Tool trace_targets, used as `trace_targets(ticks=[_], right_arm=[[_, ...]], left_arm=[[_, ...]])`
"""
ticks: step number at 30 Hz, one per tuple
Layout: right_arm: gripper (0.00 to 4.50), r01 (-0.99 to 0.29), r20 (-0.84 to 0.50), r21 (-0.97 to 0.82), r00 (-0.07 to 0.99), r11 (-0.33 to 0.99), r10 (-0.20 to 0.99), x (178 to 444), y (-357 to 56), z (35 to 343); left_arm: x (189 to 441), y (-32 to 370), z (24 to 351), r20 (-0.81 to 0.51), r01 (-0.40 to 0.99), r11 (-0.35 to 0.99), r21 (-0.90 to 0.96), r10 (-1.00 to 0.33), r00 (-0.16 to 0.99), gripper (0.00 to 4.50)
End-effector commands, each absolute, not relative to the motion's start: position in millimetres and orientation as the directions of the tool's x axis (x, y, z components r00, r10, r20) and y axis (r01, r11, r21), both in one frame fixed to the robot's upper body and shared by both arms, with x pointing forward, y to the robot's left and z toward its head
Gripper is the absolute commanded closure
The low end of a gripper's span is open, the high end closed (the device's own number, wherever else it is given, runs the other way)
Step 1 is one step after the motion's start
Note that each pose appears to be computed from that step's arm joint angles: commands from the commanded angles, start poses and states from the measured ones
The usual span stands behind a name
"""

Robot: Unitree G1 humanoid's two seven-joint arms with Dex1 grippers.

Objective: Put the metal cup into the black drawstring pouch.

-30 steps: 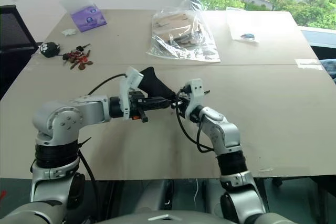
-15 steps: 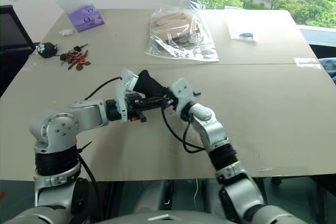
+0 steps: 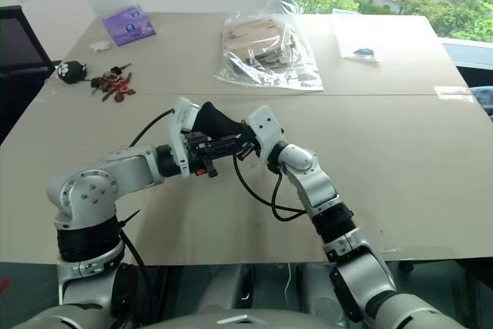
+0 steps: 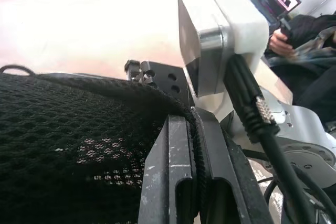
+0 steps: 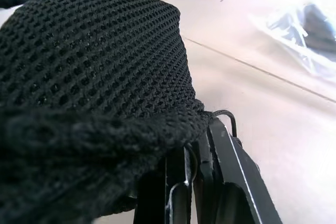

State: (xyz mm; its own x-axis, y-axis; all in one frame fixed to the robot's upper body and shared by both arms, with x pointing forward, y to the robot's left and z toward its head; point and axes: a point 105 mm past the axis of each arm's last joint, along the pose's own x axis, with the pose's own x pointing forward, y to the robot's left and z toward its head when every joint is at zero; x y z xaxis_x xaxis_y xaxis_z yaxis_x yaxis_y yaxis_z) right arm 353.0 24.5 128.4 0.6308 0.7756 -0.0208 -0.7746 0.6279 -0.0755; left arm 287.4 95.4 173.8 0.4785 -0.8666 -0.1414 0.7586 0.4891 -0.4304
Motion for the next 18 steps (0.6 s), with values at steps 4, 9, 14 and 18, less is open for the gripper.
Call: trace_targets(ticks=[4, 9, 14, 18], right_arm=[[2.04, -0.739, -0.037, -0.105, 0.671, 0.665, 0.740, 350, -5, 144], [0.30, -0.759, -0.090, -0.084, 0.651, 0.646, 0.754, 337, -23, 155], [0.14, -0.721, -0.098, -0.129, 0.693, 0.681, 0.714, 330, -46, 168], [0.14, -0.763, -0.140, -0.162, 0.646, 0.626, 0.751, 304, -58, 168]], left_arm=[[288, 97, 186, -0.024, 0.780, 0.397, -0.483, -0.897, 0.442, 4.50], [298, 111, 173, -0.052, 0.748, 0.428, -0.508, -0.882, 0.469, 4.50], [308, 119, 168, -0.069, 0.743, 0.445, -0.500, -0.876, 0.478, 4.50], [313, 130, 170, -0.061, 0.748, 0.457, -0.481, -0.869, 0.491, 4.50]])
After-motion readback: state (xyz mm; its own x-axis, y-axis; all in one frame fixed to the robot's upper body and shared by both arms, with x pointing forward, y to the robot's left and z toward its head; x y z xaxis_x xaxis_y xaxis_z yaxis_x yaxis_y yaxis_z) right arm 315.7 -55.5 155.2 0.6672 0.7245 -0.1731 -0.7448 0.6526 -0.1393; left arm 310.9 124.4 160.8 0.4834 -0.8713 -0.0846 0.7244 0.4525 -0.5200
